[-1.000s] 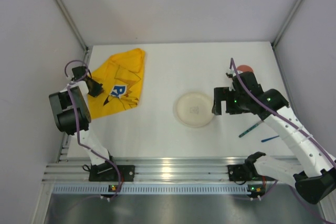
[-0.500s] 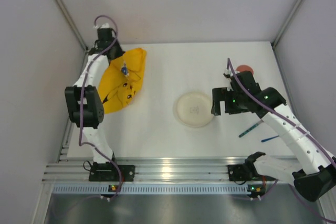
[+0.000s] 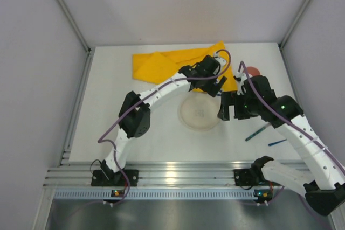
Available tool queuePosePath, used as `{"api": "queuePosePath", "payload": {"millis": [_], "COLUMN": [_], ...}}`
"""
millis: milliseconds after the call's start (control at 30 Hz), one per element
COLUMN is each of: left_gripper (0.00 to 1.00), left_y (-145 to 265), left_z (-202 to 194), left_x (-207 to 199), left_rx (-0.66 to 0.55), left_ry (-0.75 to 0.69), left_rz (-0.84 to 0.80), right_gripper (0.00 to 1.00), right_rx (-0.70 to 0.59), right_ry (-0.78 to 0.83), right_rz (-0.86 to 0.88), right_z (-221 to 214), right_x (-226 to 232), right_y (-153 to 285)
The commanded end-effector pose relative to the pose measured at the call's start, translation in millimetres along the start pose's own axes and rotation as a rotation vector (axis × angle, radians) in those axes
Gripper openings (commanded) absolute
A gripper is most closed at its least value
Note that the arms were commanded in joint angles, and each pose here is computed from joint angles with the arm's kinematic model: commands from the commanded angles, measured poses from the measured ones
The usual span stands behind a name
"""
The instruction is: Set the dinner table for one person
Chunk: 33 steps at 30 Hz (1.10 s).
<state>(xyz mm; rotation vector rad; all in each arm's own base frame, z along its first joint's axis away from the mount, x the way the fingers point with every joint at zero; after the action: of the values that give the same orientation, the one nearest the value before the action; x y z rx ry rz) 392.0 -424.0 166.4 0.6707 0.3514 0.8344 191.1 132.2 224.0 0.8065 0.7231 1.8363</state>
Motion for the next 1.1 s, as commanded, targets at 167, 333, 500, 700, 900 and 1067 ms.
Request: {"api": "queuePosePath", "payload": {"millis": [167,333,500,700,900,1067], "left_gripper": [0.98,0.98,0.98,0.98,0.94,0.95], "left_y": [71,93,91,55,-9,-44], "left_z": [-1,-10,-22,-33,-44,-35], "left_x": [81,116,168,238,299,333], "left_rx": [-0.054,-0.076,-0.066,-0.011,-0.045,-0.173], "left_ry": [0.281,0.415,0.541,0.630,0.780,0.811], "left_rz": [0.238,0.297,0.427,0.698,0.664,0.628], "right_gripper": [1.00,1.00,1.00,1.00,1.00,1.00], "right_rx": [-0.030,-0.021,-0.049,-0.041,-0.003,0.038], "right_ry": [-0.039,-0.053,-0.056,-0.059,-0.124,-0.143], "right_rz": [0.083,0.118,0.130,0.137,0.078,0.030], "right_z": [-4,-9,-9,-15,-10,2], "right_x": [11,16,17,17,12,10], "right_y": [1,0,5,-3,-19,-26]}}
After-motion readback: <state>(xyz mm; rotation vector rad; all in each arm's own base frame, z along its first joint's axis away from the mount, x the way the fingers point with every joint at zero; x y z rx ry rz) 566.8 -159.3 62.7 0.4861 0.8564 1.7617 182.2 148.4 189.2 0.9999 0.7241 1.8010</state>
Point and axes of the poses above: each gripper's point midway between its finger pads, its own y axis back along the fingers, its own x axis along the line the jaws close on, z = x × y, the point moved 1 cm from there along y, back along the fingers, and after that the axes turned 4 degrees about y, right-handed, at the moved point
